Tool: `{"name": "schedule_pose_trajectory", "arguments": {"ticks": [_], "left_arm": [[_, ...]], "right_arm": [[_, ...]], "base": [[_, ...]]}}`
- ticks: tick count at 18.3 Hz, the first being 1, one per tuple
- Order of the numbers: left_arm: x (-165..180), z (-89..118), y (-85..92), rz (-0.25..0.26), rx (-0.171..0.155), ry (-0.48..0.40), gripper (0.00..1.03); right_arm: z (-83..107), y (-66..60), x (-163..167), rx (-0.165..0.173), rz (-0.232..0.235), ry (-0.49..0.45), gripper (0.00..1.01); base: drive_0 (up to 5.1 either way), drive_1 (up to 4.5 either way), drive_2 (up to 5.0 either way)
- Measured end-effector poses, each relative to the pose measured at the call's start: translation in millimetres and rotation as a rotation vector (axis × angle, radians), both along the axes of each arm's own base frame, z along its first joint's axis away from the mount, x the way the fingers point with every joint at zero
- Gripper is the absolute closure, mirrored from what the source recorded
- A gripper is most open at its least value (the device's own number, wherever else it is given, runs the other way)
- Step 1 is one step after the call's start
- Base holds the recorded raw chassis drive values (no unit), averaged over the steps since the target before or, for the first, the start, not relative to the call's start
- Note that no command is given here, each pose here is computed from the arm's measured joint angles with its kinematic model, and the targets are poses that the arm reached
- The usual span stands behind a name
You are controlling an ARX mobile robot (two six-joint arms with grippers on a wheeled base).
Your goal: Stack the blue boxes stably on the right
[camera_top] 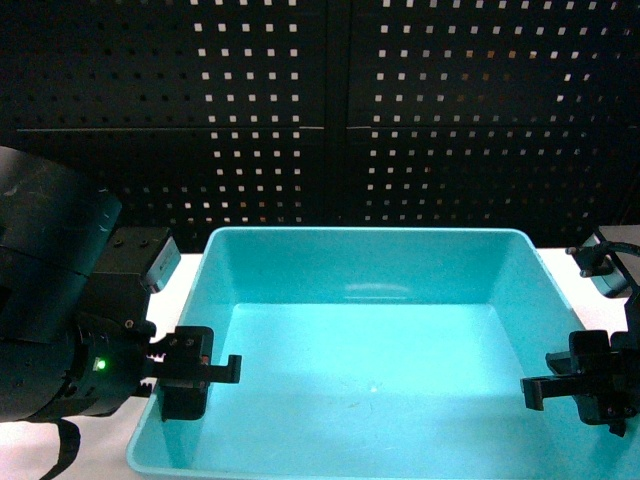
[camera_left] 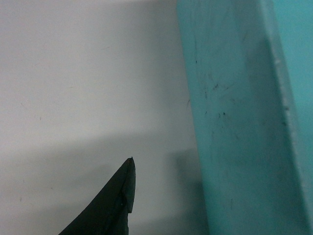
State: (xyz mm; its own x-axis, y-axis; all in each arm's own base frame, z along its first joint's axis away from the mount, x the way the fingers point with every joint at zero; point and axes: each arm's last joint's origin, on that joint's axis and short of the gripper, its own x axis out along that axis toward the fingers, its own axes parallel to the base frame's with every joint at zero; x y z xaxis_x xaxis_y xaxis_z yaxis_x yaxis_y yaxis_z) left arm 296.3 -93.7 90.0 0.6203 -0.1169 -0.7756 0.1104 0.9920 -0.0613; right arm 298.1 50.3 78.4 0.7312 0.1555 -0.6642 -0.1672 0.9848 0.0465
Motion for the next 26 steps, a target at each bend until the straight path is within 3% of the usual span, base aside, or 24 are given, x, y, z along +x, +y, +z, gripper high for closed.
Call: {"name": "schedule_pose_trajectory", "arguments": {"ticks": [6,24,26], "left_arm": [[-3,12,-4.6,-0.002,0.004,-0.029,0.51],[-8,6,-3.0,-0.012,0.017,-0.033,0.51],[-8,6,-2.7,-0.003,0.036,-0.039,0.44]], "right_arm": [[-0.6,-0.7,-3,-0.004,0.001,-0.008,0.94],[-1.5,0.5,-6,-0.013,0.023,-0.019,0.94],[-1.5,0.7,-6,-0.011,0.025,-0.018,0.94]], "base": [[0.0,0.0,0.0],[0.0,0.0,0.0],[0.0,0.0,0.0]]}}
